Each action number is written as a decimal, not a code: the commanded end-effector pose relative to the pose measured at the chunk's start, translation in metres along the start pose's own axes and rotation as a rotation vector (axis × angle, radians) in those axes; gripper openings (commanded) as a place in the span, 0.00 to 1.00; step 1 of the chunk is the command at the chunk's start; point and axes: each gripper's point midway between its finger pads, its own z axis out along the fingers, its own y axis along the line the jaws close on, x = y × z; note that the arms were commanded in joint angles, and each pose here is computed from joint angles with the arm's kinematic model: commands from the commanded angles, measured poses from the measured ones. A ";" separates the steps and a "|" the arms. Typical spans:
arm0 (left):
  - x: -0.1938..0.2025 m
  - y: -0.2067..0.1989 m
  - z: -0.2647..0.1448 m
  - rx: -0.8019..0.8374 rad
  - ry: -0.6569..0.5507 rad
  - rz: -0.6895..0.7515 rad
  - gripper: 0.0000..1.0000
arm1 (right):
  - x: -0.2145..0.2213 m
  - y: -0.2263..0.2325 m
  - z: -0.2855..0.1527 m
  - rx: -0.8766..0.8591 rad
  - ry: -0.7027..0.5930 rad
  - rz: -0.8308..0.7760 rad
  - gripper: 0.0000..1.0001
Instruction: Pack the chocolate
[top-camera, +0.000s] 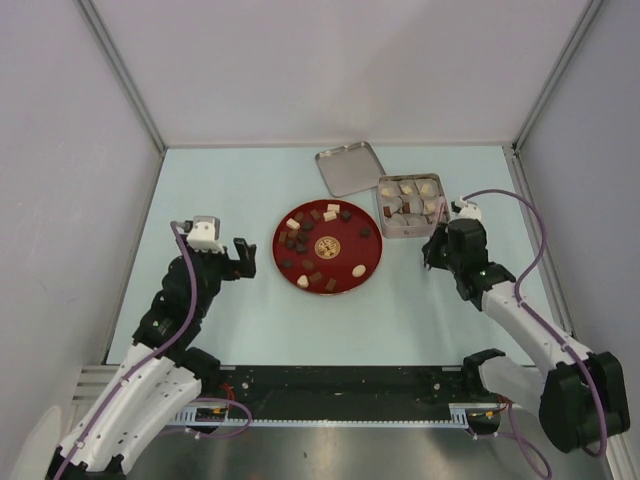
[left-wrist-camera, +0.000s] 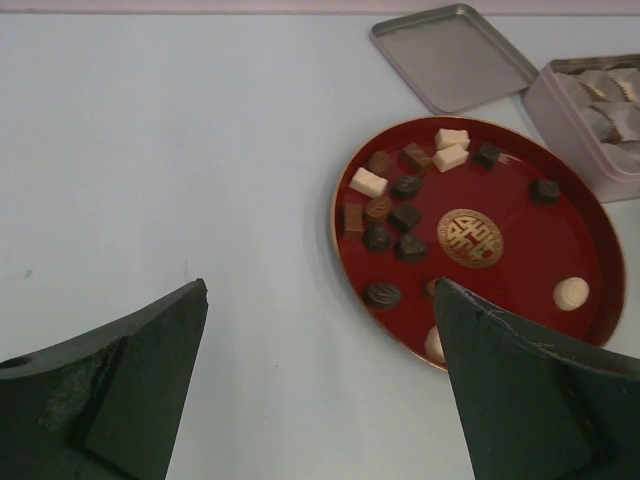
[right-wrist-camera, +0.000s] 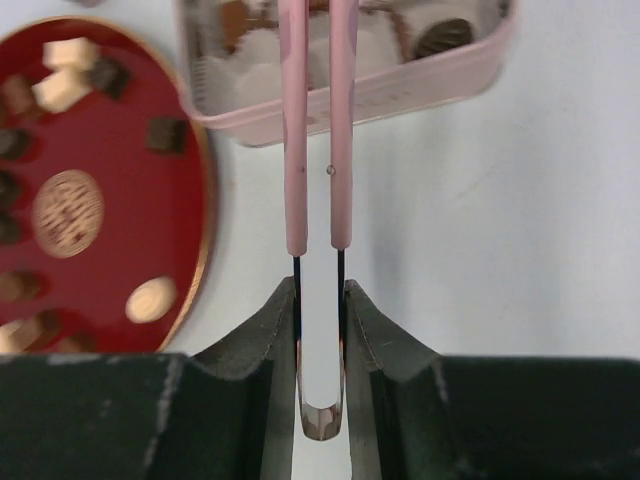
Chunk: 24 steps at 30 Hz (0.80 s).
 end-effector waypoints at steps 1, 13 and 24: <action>-0.012 -0.035 0.001 0.160 -0.012 -0.107 1.00 | -0.011 0.036 -0.030 -0.196 -0.036 -0.053 0.04; -0.041 -0.148 0.020 0.564 0.038 -0.404 1.00 | 0.019 0.142 -0.083 -0.710 0.107 -0.193 0.03; -0.044 -0.246 0.039 0.667 0.143 -0.525 1.00 | 0.051 0.177 -0.110 -0.921 0.238 -0.270 0.04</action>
